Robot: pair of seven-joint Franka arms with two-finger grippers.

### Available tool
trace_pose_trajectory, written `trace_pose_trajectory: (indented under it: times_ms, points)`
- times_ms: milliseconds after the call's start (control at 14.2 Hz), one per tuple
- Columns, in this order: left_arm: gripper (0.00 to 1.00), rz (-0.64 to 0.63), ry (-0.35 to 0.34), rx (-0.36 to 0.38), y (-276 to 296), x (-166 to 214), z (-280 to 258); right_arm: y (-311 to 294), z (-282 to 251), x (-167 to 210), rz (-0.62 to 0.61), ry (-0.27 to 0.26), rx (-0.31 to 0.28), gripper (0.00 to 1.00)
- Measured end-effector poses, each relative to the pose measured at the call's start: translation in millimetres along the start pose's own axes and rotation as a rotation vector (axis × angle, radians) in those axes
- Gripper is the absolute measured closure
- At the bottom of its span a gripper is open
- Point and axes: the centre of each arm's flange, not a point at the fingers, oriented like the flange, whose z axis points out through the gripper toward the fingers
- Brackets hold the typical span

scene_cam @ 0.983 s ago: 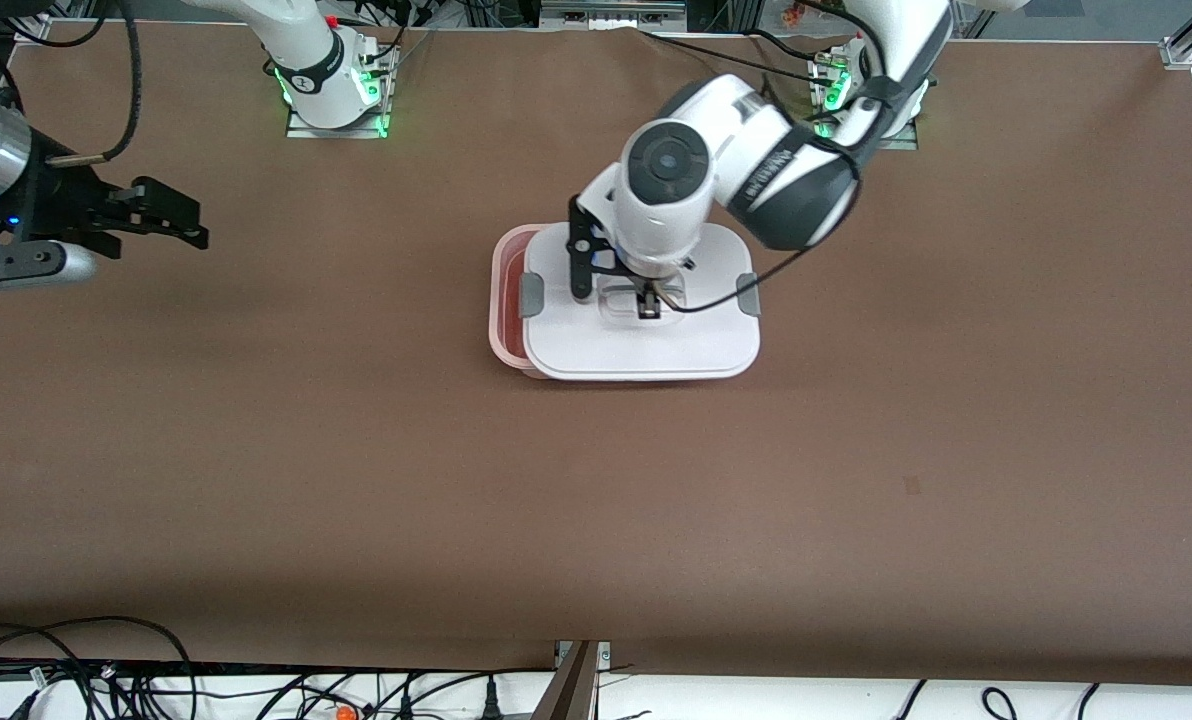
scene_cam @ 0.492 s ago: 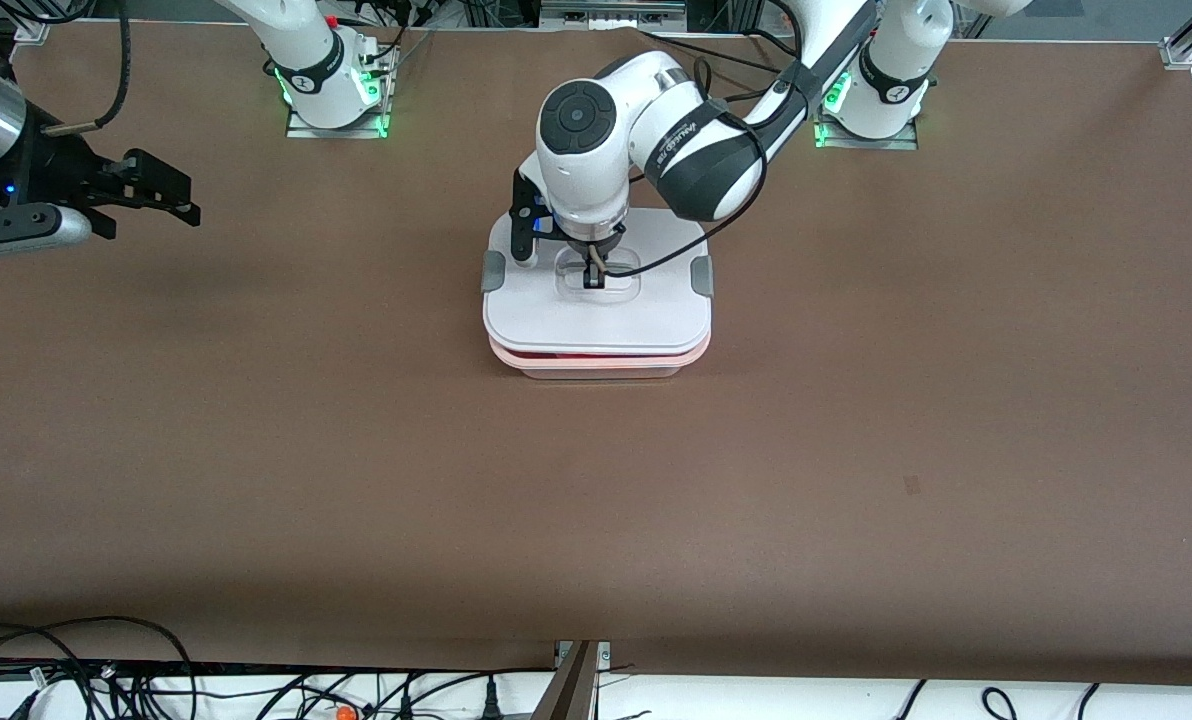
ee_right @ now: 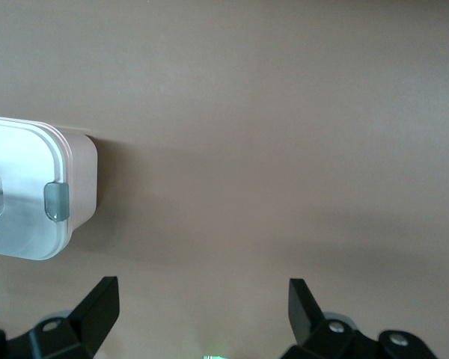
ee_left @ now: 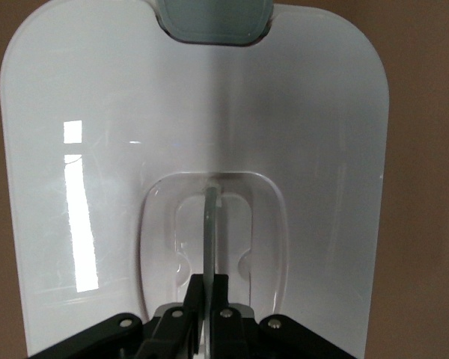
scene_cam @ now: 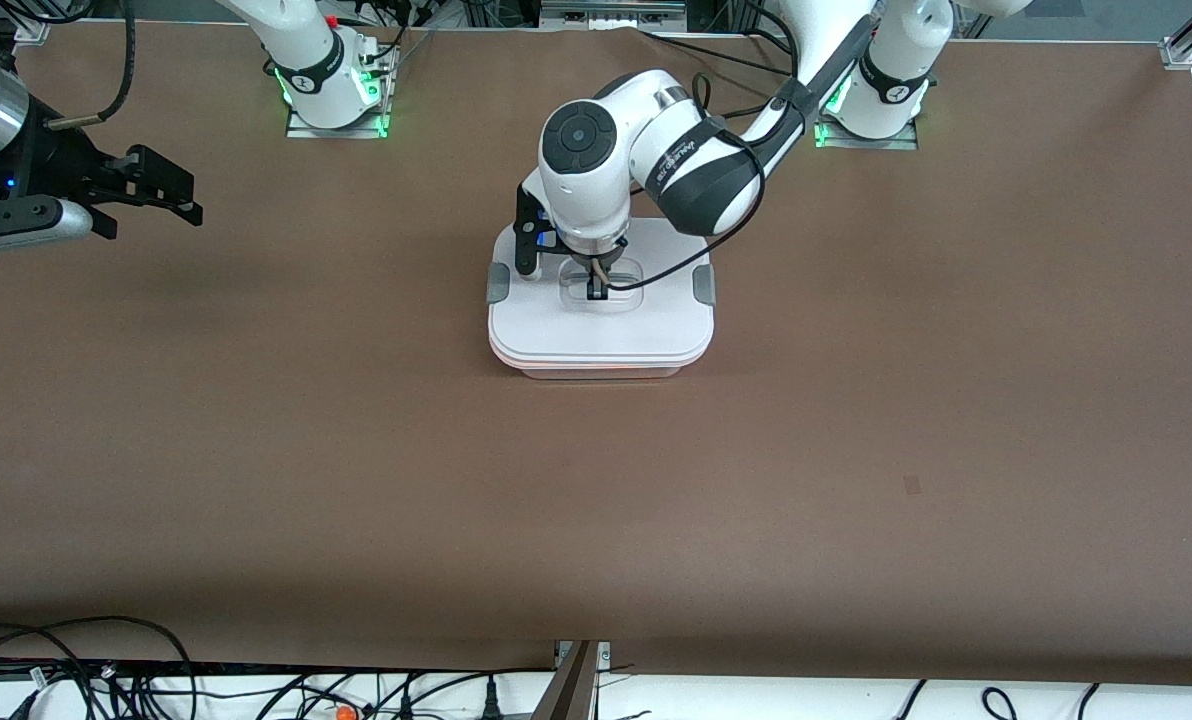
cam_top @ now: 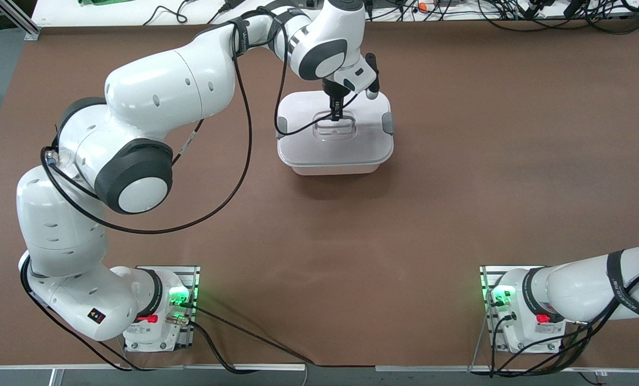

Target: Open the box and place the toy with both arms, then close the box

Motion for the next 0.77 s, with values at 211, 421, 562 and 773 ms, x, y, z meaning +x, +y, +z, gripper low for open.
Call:
trace_pose_trajectory:
  times_ms: [211, 421, 562, 773]
  points:
    - [0.93, -0.006, 0.002, -0.004, -6.2, 2.0, 6.4, 4.4, -2.1, 0.9, -0.001, 0.011, -0.058, 0.00]
    - [0.93, -0.014, 0.003, -0.005, -7.6, 2.1, 5.1, 6.4, 2.4, 3.6, 0.002, 0.004, -0.064, 0.00]
    - [0.93, -0.024, 0.002, -0.005, -7.6, 2.2, 5.0, 6.3, 6.5, 6.3, 0.002, -0.002, -0.065, 0.00]
    - [0.81, -0.035, 0.010, 0.000, -8.7, 3.1, 4.0, 5.0, 5.1, 6.5, 0.000, 0.003, -0.065, 0.00]
